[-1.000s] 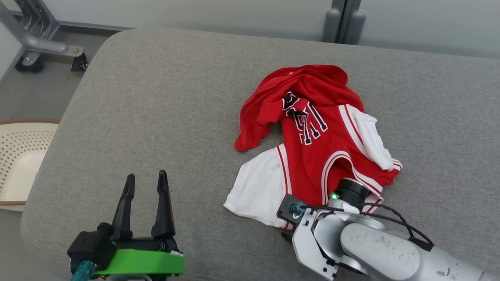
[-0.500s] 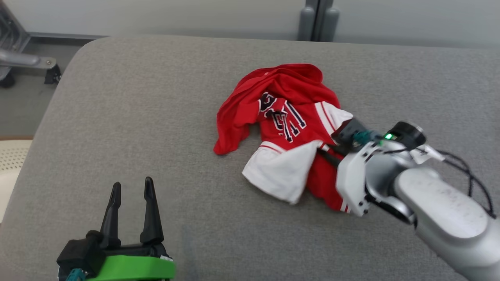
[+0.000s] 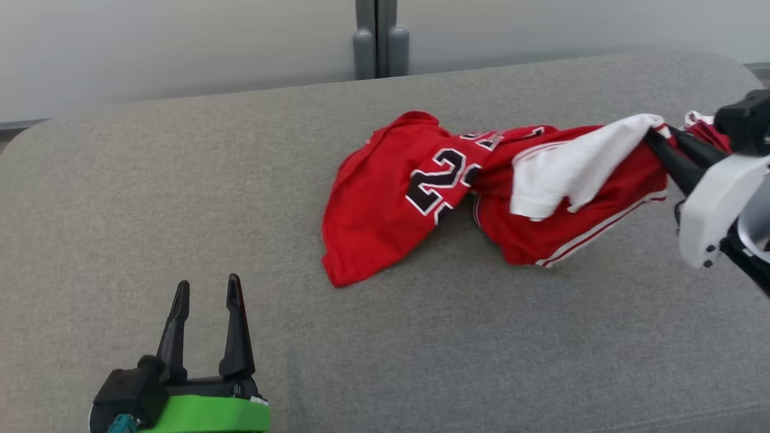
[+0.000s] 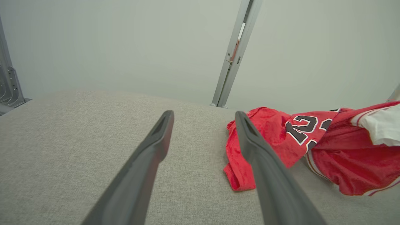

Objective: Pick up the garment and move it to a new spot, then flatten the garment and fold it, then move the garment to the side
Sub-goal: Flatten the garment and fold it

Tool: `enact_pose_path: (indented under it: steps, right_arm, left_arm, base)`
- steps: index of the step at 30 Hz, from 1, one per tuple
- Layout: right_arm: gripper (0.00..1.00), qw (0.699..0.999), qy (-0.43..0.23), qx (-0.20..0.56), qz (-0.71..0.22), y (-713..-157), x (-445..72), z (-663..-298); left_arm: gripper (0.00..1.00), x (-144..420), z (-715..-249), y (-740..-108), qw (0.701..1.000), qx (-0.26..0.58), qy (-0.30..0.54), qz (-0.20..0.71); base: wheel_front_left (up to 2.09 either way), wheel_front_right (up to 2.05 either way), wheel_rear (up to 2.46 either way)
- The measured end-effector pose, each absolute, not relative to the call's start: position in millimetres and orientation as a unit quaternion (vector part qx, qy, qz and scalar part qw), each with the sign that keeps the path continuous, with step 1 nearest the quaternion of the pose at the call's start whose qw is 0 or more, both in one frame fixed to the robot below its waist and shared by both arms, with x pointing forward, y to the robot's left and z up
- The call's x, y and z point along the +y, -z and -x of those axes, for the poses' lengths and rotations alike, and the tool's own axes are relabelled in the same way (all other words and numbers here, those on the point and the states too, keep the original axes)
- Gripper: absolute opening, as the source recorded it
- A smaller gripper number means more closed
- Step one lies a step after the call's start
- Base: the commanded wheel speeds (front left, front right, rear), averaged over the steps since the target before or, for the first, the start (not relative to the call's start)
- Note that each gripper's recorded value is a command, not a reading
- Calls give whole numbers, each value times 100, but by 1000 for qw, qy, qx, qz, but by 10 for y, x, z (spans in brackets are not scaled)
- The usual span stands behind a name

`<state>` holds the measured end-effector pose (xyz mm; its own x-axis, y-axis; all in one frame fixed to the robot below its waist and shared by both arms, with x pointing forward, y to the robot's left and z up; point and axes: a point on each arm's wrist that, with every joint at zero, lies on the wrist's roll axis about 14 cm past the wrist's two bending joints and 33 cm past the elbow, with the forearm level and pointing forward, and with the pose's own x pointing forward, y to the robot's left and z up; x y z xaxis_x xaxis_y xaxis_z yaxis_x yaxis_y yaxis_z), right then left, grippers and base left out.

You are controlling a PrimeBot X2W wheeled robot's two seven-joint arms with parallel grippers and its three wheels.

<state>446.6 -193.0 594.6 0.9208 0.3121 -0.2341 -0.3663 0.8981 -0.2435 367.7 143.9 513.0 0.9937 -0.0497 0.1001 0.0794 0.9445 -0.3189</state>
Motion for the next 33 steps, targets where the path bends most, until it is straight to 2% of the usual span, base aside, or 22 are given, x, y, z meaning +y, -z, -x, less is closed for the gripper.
enact_pose_path:
  steps: [5, 11, 18, 19, 20, 26, 33]
  right_arm:
    - [0, 968, -122, 165, 147, -5676, -2461, -4183]
    - [0, 937, -85, 285, 182, -5012, -2977, -3819]
    - [0, 923, -87, 337, 164, -4466, -3002, -3576]
    - [23, 921, -89, 340, 166, -4410, -2993, -3552]
    - [98, 921, -89, 341, 166, -4379, -2992, -3540]
    - [100, 937, -72, 299, 165, -4466, -3027, -3603]
    - [100, 977, -52, 155, 136, -5024, -2926, -3708]
  left_arm:
    - [100, 1284, -3729, -5125, 984, -42, 59, 164]
    - [100, 1270, -3742, -5083, 984, -36, 61, 164]
    - [100, 1279, -3727, -5043, 985, -30, 60, 162]
    - [100, 1282, -3725, -5041, 985, -30, 60, 161]
    - [100, 1281, -3724, -5038, 985, -29, 60, 161]
    - [100, 1286, -3705, -5063, 985, -33, 61, 157]
    - [100, 1278, -3635, -5066, 985, -32, 62, 156]
  base:
    - [0, 0, 0]
    - [0, 0, 0]
    - [0, 0, 0]
    - [0, 0, 0]
    - [0, 0, 0]
    - [0, 0, 0]
    - [0, 0, 0]
